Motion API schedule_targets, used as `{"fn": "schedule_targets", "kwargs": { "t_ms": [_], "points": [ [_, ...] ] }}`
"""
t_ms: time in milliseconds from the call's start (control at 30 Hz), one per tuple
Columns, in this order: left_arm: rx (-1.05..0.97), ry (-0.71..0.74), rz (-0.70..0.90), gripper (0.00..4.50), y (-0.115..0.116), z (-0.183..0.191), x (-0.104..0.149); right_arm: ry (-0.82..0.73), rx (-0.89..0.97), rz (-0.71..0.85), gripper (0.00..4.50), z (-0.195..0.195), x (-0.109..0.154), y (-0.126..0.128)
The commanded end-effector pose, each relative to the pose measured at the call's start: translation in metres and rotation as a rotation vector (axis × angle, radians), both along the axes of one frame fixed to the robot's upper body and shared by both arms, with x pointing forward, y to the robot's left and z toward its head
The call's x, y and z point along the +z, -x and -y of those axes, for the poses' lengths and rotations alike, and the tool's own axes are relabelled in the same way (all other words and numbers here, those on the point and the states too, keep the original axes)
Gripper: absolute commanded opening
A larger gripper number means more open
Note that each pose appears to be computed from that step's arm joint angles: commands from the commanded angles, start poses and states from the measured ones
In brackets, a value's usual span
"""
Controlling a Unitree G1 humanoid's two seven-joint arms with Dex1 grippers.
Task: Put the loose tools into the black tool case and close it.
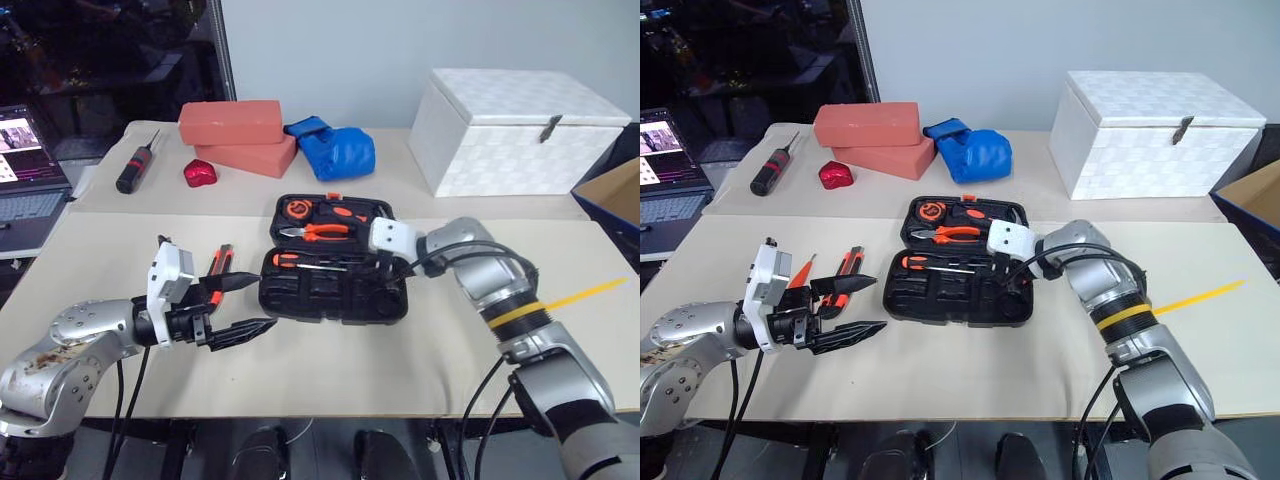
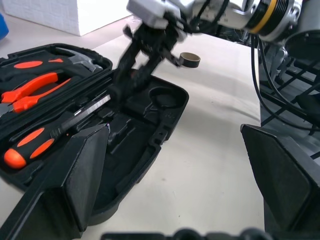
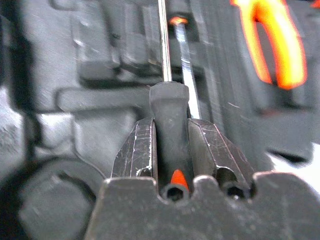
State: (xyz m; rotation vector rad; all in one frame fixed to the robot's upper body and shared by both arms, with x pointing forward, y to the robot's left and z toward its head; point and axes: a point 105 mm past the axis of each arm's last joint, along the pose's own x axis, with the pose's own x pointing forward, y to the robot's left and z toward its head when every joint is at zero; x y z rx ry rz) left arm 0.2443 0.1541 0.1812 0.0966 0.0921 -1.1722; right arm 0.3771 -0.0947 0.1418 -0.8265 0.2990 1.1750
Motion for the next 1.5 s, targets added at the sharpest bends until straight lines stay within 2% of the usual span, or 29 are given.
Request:
{"fn": "schedule_targets", "kwargs": {
  "t_ms": [33, 267, 467, 533, 700, 767, 833, 867, 967, 1100, 1233, 1300, 1367, 1433, 1500],
  "points": [
    [-0.012, -0.007, 0.047, 4.5, 0.003, 0.001, 0.007, -0.042, 0.032, 0.041, 0.62, -0.004, 0.02, 0.003],
    [-0.011, -0.008, 0.05, 4.5, 0.002, 0.002, 0.007, 0.044, -0.028, -0.021, 0.62, 0.014, -0.004, 0.003],
    [-0.01, -0.011, 0.054, 4.5, 0.0, 0.001, 0.007, 0.092, -0.06, -0.067, 0.62, 0.028, -0.014, 0.006],
    [-0.006, -0.012, 0.059, 4.5, -0.001, 0.001, 0.006, 0.094, -0.065, -0.083, 1.63, 0.029, -0.015, 0.005],
    [0.011, -0.01, 0.067, 4.5, -0.003, -0.001, 0.006, 0.053, -0.013, -0.031, 3.25, 0.023, -0.001, 0.007],
    [0.022, -0.006, 0.07, 4.5, -0.003, -0.002, 0.006, -0.049, 0.005, -0.008, 3.91, 0.016, 0.014, 0.008],
    [0.027, -0.004, 0.071, 4.5, -0.003, -0.002, 0.006, -0.171, 0.001, 0.029, 3.91, 0.012, 0.032, 0.008],
    [0.033, -0.003, 0.073, 4.5, -0.003, -0.002, 0.006, -0.286, -0.035, 0.035, 3.91, 0.011, 0.046, 0.006],
    [0.045, 0.0, 0.077, 4.5, -0.004, -0.002, 0.006, -0.439, -0.086, 0.045, 2.84, 0.013, 0.061, 0.009],
    [0.053, 0.009, 0.078, 4.5, -0.005, -0.001, 0.006, -0.531, -0.211, 0.074, 1.47, 0.019, 0.056, 0.007],
    [0.074, 0.011, 0.08, 4.5, -0.006, -0.005, 0.003, -0.403, -0.345, 0.144, 0.13, 0.01, -0.002, 0.001],
    [0.093, 0.021, 0.087, 4.5, -0.009, -0.005, 0.004, -0.266, -0.307, 0.134, 0.05, 0.003, -0.035, 0.007],
    [0.114, 0.028, 0.091, 4.5, -0.01, -0.005, 0.003, -0.139, -0.228, 0.171, 0.05, -0.002, -0.055, 0.013],
    [0.138, 0.027, 0.092, 4.5, -0.01, -0.008, -0.001, -0.08, -0.165, 0.226, 0.05, -0.004, -0.057, 0.015],
    [0.193, 0.038, 0.089, 4.5, -0.012, -0.013, -0.004, -0.081, -0.138, 0.281, 0.05, -0.003, -0.048, 0.016]
  ]
}}
